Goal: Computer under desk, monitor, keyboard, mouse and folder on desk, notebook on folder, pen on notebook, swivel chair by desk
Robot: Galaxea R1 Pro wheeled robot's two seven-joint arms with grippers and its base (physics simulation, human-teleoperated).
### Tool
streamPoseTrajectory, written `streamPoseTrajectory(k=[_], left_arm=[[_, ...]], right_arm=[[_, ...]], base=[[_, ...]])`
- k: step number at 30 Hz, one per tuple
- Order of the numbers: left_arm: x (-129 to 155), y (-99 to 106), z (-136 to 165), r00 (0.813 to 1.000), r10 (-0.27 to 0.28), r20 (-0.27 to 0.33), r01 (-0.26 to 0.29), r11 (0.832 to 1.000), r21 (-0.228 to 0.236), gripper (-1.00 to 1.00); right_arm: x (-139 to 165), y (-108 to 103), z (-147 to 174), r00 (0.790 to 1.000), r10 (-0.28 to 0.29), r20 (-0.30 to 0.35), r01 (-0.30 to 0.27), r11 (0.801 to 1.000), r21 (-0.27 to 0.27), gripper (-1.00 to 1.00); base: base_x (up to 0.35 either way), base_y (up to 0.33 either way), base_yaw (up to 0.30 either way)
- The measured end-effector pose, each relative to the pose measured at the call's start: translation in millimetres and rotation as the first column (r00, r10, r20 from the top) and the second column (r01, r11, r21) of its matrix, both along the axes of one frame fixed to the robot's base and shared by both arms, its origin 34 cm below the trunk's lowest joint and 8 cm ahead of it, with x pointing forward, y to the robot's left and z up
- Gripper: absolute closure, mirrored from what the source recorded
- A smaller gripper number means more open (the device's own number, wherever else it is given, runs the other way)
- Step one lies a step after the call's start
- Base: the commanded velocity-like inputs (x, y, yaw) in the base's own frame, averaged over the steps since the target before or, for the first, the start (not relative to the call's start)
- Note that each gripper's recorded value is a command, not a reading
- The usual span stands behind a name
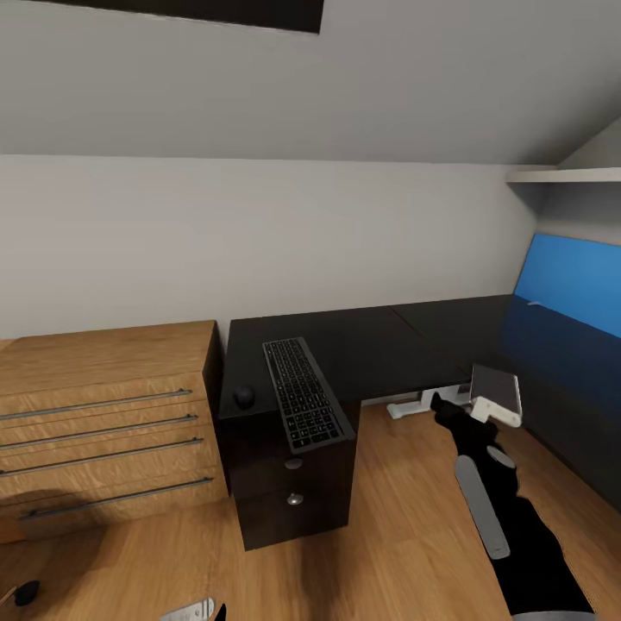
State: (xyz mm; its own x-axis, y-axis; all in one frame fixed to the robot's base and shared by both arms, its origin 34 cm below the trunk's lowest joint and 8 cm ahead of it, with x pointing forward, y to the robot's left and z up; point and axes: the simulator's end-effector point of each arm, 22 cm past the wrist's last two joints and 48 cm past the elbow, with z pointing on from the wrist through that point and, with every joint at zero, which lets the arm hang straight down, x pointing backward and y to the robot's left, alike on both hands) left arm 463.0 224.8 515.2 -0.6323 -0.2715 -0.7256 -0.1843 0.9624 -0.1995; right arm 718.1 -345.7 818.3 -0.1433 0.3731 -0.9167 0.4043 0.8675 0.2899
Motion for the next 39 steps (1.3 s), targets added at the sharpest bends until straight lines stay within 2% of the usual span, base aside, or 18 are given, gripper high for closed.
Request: streamPoseTrajectory(k=[7,8,12,15,18,21,22,27,29,31,32,34,35,37,38,39], left_arm=[[0.0,-0.2,0.0,1.000,-0.001,0.000,0.001,1.000,0.000,-1.00],[-0.2,-0.2,-0.2,1.000,-0.001,0.000,0.001,1.000,0.001,-1.00],[-0.3,-0.1,-0.4,1.000,-0.001,-0.001,0.001,1.000,0.001,-1.00],[-0.3,-0.1,-0.4,1.000,-0.001,-0.001,0.001,1.000,0.001,-1.00],[-0.4,-0.3,-0.4,1.000,-0.001,-0.001,0.001,1.000,0.001,-1.00],[-0.4,-0.8,-0.5,1.000,-0.001,-0.001,0.001,1.000,-0.001,-1.00],[-0.5,-1.1,-0.5,1.000,-0.001,-0.001,0.001,1.000,-0.001,-1.00],[-0.6,-1.5,-0.6,1.000,-0.001,-0.002,0.001,1.000,-0.002,-1.00],[-0.7,-1.7,-0.6,1.000,-0.002,-0.002,0.002,1.000,-0.003,-1.00],[-0.7,-1.8,-0.6,1.000,-0.002,-0.002,0.002,1.000,-0.003,-1.00],[-0.7,-1.9,-0.6,1.000,-0.002,-0.002,0.002,1.000,-0.003,-1.00],[-0.5,-2.0,-0.4,1.000,-0.002,-0.002,0.002,1.000,-0.003,-1.00],[-0.2,-2.2,-0.1,1.000,-0.003,-0.001,0.003,1.000,-0.003,-1.00],[0.0,-2.7,0.3,1.000,-0.004,-0.002,0.004,1.000,-0.004,-1.00],[-0.2,-4.1,0.3,1.000,-0.006,-0.003,0.006,1.000,-0.006,-1.00],[-0.3,-5.6,0.3,1.000,-0.009,-0.003,0.009,1.000,-0.007,-1.00]], right_arm=[[1.9,-10.2,-13.7,0.991,-0.091,0.096,0.089,0.995,0.035,-1.00],[0.6,-15.9,-21.8,0.985,-0.124,0.118,0.120,0.992,0.038,-1.00],[-5.1,-28.4,-37.6,0.967,-0.195,0.166,0.189,0.981,0.049,-1.00],[-10.1,-34.0,-49.4,0.951,-0.246,0.188,0.233,0.968,0.091,-1.00],[-14.5,-37.6,-62.3,0.937,-0.296,0.185,0.266,0.949,0.169,-1.00],[-18.8,-41.0,-76.8,0.923,-0.349,0.161,0.298,0.914,0.274,-1.00],[-20.8,-43.0,-85.4,0.915,-0.380,0.139,0.314,0.883,0.347,-1.00],[-19.6,-51.9,-98.4,0.894,-0.442,0.080,0.342,0.785,0.517,-1.00],[-12.8,-59.9,-98.7,0.878,-0.477,0.045,0.346,0.696,0.629,-1.00],[-9.8,-65.5,-97.7,0.870,-0.492,0.031,0.346,0.655,0.672,-1.00],[-7.2,-73.4,-95.2,0.862,-0.507,0.023,0.347,0.621,0.703,-1.00],[-5.7,-85.8,-91.9,0.849,-0.528,0.016,0.348,0.583,0.735,-1.00],[-4.7,-90.3,-89.3,0.845,-0.534,0.019,0.345,0.572,0.744,-1.00],[-3.5,-98.9,-82.9,0.843,-0.537,0.042,0.341,0.591,0.731,-1.00],[-3.2,-103.2,-78.7,0.843,-0.534,0.059,0.340,0.616,0.711,-1.00],[-3.2,-105.1,-76.7,0.844,-0.532,0.068,0.341,0.629,0.698,-1.00]], base=[[0.000,0.000,0.000],[0.000,0.000,0.000],[0.000,0.000,0.000],[0.000,0.000,0.000],[0.000,0.000,0.000],[0.000,0.000,0.000],[0.000,0.000,0.000],[0.000,0.000,0.000],[0.000,0.000,0.000],[0.000,0.000,0.000],[0.000,0.000,0.000],[0.000,0.000,0.000],[0.000,0.000,0.000],[0.000,0.000,0.000],[0.000,0.000,0.000],[0.000,0.000,0.000]])
